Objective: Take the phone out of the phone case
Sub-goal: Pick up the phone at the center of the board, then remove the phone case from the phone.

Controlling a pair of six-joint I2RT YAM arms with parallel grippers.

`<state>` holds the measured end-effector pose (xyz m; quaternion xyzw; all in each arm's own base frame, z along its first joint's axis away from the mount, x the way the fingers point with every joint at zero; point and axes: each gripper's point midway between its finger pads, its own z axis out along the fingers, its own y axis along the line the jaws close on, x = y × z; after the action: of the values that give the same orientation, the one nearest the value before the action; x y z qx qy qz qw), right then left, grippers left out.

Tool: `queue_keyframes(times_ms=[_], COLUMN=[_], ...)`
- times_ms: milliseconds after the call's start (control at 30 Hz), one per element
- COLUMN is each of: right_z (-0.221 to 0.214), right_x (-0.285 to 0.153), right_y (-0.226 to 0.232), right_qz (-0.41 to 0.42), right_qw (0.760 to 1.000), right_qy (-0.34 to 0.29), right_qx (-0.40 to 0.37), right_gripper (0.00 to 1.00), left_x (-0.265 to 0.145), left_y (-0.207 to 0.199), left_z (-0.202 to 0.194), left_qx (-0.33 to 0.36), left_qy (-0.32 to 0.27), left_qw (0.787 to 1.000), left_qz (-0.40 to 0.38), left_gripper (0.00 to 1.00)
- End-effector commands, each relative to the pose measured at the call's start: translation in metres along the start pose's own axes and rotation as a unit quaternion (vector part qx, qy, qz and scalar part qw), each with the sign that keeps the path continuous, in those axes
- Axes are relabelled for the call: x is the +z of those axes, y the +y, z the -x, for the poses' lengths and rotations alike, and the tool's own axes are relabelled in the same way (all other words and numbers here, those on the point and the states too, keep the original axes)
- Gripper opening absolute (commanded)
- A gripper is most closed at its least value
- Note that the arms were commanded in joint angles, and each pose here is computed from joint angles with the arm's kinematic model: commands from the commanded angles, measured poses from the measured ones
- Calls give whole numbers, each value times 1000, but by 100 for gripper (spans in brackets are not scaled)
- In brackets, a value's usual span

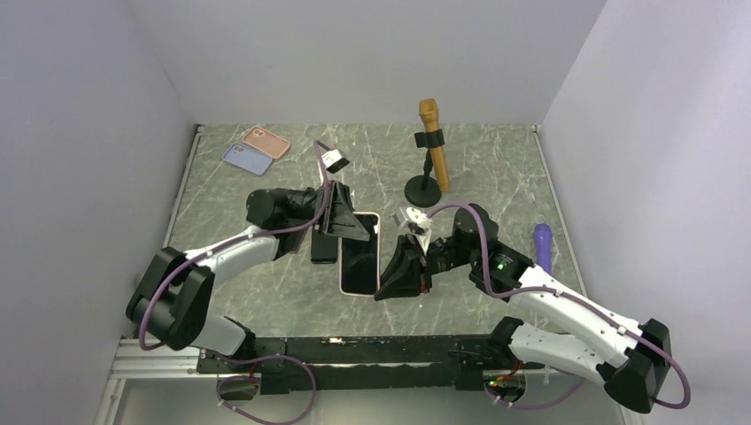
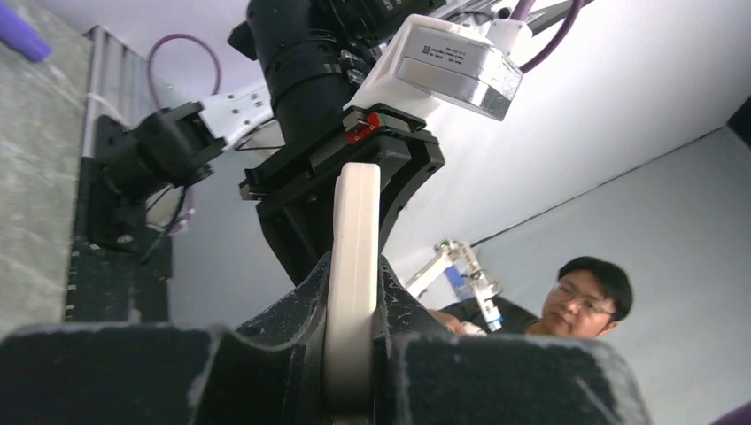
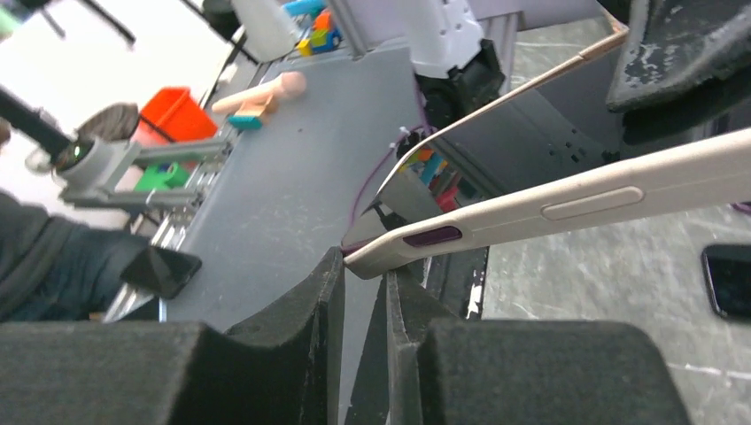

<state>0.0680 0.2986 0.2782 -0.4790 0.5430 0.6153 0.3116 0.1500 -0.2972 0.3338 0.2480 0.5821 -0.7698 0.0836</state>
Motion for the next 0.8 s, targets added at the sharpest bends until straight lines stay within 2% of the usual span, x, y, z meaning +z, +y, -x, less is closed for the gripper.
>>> queue_keyframes(times_ms=[0, 200, 233, 300, 333, 400, 433, 500, 633, 767], right_z=[39, 78, 85, 107, 115, 123, 120, 107, 80, 80], right_x=[6, 18, 19, 10, -1, -35, -55, -72, -76, -68], right_y=[-6, -38, -47, -78, -98, -139, -155, -164, -168, -146], right_qz=[-6, -62, -84, -186, -253, -399, -462, -501, -505, -456], right_qw=[987, 972, 970, 956, 943, 896, 864, 836, 828, 853], right_qy=[-13, -27, -39, -84, -106, -157, -182, -220, -240, -251], right_qx=[-162, -225, -227, -211, -191, -117, -78, -21, 42, 51], right_gripper=[0, 0, 0, 0, 0, 0, 0, 0, 0, 0], left_x=[6, 10, 10, 10, 10, 9, 7, 2, -6, -12], left_y=[-60, -66, -66, -66, -66, -62, -62, -65, -75, -79], left_z=[-7, -6, -4, -3, -1, 6, 14, 26, 45, 62], left_qx=[-22, -6, -1, 5, 10, 25, 45, 94, 170, 193], left_qy=[-48, -68, -73, -81, -89, -121, -151, -200, -261, -298], left_qw=[996, 997, 997, 997, 996, 992, 987, 975, 949, 932], left_qz=[-66, -31, -23, -13, -10, 7, 15, 31, 57, 75], left_gripper=[0, 0, 0, 0, 0, 0, 0, 0, 0, 0])
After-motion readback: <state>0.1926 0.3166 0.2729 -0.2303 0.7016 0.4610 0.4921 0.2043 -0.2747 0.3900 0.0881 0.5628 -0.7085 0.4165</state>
